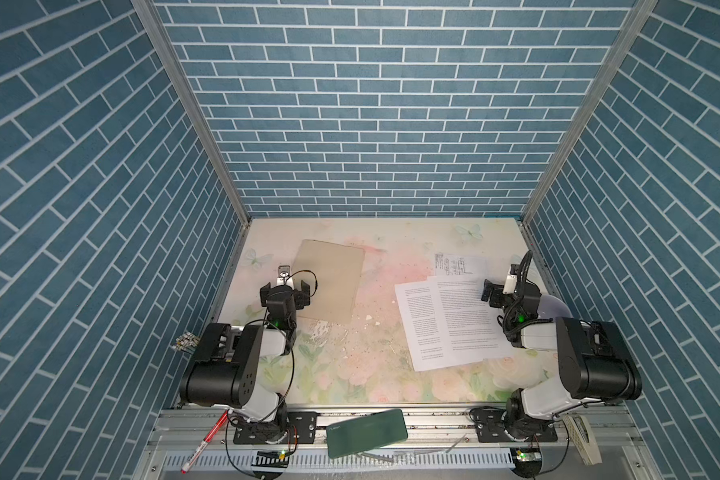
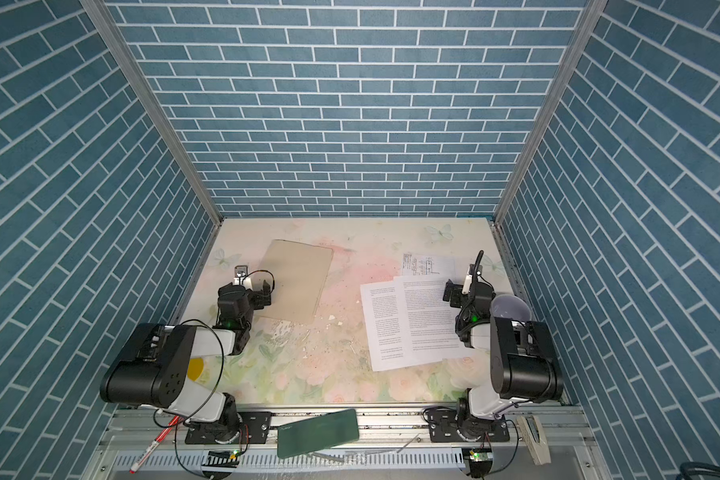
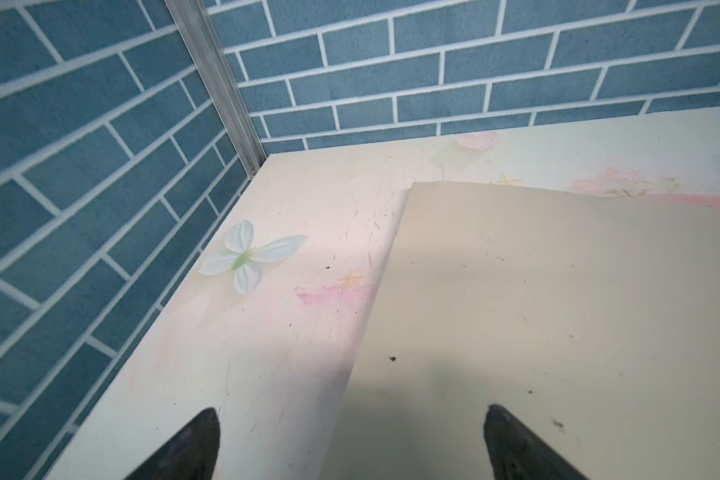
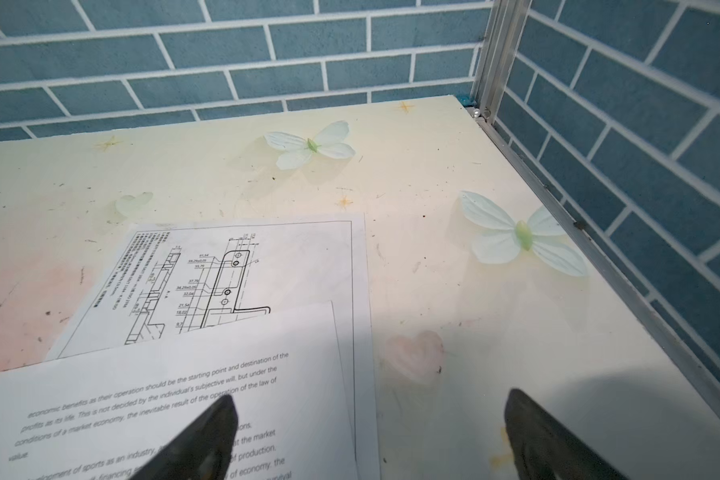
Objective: Put the files into the folder
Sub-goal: 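Move both grippers toward the beige folder's edges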
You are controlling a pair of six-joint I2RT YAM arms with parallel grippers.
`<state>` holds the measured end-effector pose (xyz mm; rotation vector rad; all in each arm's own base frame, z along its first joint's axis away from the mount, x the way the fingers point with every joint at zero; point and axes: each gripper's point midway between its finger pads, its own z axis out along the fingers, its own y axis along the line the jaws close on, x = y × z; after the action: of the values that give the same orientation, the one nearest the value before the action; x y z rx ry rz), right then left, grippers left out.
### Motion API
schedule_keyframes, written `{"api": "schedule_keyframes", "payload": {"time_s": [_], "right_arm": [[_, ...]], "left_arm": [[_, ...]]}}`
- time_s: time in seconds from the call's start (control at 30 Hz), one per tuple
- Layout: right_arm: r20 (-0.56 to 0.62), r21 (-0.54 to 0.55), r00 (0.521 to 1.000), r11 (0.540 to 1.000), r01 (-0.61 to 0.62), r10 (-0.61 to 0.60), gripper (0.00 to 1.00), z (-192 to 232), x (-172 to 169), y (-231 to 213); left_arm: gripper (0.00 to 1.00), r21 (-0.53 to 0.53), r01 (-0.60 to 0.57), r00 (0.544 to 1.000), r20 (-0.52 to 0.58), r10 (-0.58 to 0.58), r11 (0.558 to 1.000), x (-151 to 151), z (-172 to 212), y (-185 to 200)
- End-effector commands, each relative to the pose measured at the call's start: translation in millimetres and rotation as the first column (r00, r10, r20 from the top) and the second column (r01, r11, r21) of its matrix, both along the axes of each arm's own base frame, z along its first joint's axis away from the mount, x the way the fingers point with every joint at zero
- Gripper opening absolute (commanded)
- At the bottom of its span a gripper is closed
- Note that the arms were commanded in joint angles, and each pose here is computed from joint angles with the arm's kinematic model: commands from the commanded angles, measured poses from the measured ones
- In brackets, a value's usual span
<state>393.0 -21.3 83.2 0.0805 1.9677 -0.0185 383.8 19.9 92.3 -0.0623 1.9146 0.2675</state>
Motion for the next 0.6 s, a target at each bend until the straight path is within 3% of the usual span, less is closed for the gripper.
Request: {"api": "schedule_keyframes", "payload": {"time_s": [0.0,0.57], "right_arm": [[0.013,-0.024,1.000,0.999,-0.023,0.024,0.99,3.7,2.4,1.7],[0.012,-0.021,1.000,0.999,-0.026,0.026,0.99,3.5,2.7,2.3]], "left_arm": [[1.00,0.010,-0.001,1.000,0.022,0.001,1.000,5.4,6.5,-0.9],[1.00,0.007,-0.001,1.000,0.018,0.001,1.000,5.3,5.4,-0.9]]}}
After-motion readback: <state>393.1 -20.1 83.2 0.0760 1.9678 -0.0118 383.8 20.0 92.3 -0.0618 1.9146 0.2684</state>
